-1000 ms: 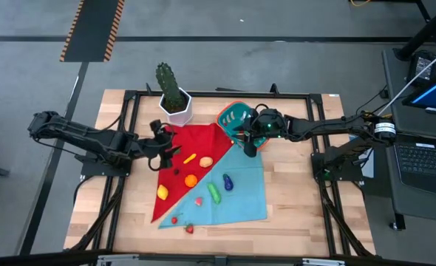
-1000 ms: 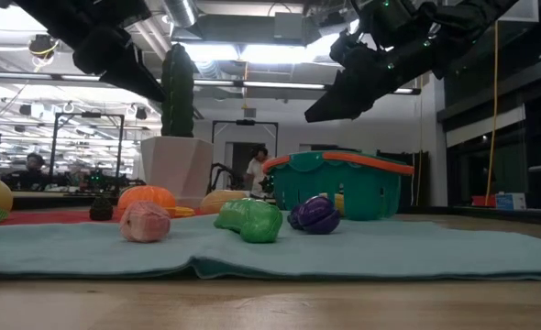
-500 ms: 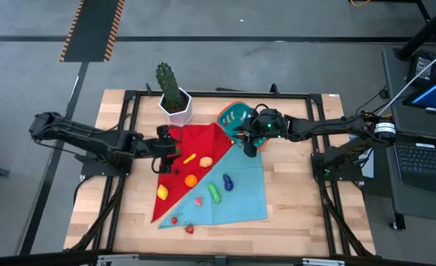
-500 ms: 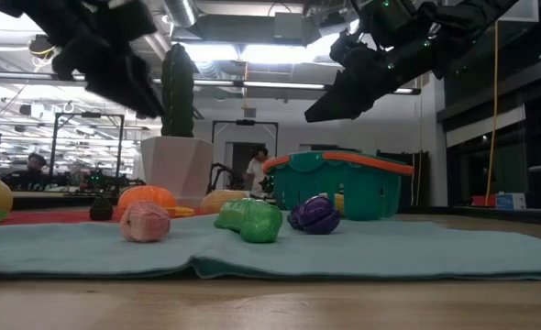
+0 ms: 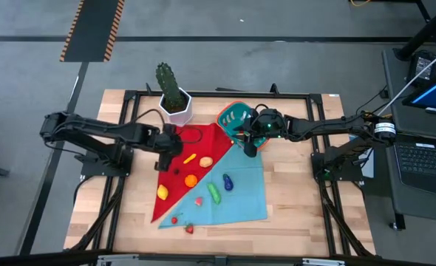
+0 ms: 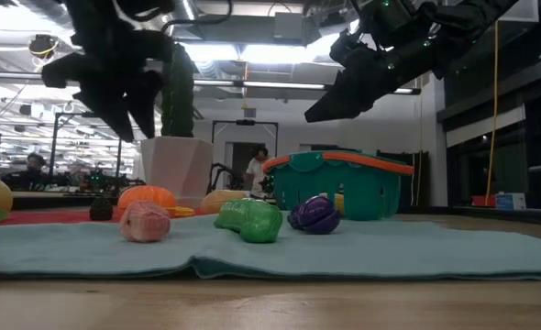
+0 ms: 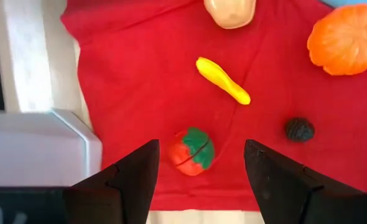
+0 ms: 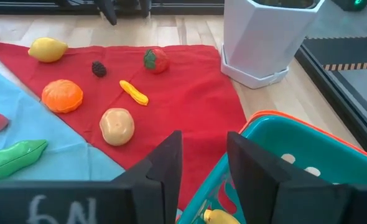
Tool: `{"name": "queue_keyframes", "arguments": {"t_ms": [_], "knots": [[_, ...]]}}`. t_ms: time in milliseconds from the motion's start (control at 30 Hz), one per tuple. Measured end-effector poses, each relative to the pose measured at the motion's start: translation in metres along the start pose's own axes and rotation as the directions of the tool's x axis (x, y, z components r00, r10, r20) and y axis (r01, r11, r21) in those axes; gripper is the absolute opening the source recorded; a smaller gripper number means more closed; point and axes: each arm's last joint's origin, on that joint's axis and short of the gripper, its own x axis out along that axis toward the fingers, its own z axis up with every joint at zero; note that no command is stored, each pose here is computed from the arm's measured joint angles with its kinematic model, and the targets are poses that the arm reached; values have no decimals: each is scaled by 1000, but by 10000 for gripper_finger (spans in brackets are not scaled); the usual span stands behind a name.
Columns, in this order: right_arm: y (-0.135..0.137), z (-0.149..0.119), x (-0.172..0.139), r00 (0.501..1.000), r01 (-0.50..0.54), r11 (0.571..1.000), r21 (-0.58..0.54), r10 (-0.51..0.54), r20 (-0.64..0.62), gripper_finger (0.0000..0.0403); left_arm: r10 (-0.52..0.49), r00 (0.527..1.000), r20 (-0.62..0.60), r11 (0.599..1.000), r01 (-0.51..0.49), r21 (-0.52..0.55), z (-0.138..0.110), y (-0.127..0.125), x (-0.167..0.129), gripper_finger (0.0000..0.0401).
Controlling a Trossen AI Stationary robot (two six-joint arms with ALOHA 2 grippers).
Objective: Build produce basket
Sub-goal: Put the top red strawberry into the blue basket
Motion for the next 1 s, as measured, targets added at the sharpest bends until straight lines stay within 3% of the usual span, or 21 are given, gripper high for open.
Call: {"name": "queue_keyframes", "arguments": {"t_ms": [300, 533, 1000], "knots": [[0, -1, 0, 1000, -1, 1000, 0, 1, -8, 128, -33, 987, -160, 971, 69, 229, 16, -2, 19, 227], [0, -1, 0, 1000, -1, 1000, 0, 1, -10, 128, -43, 951, -305, 900, 170, 403, 16, -9, 43, 227], [0, -2, 0, 1000, -2, 1000, 1, 2, -20, 128, -39, 947, -319, 913, 164, 374, 16, 5, 59, 203]]}}
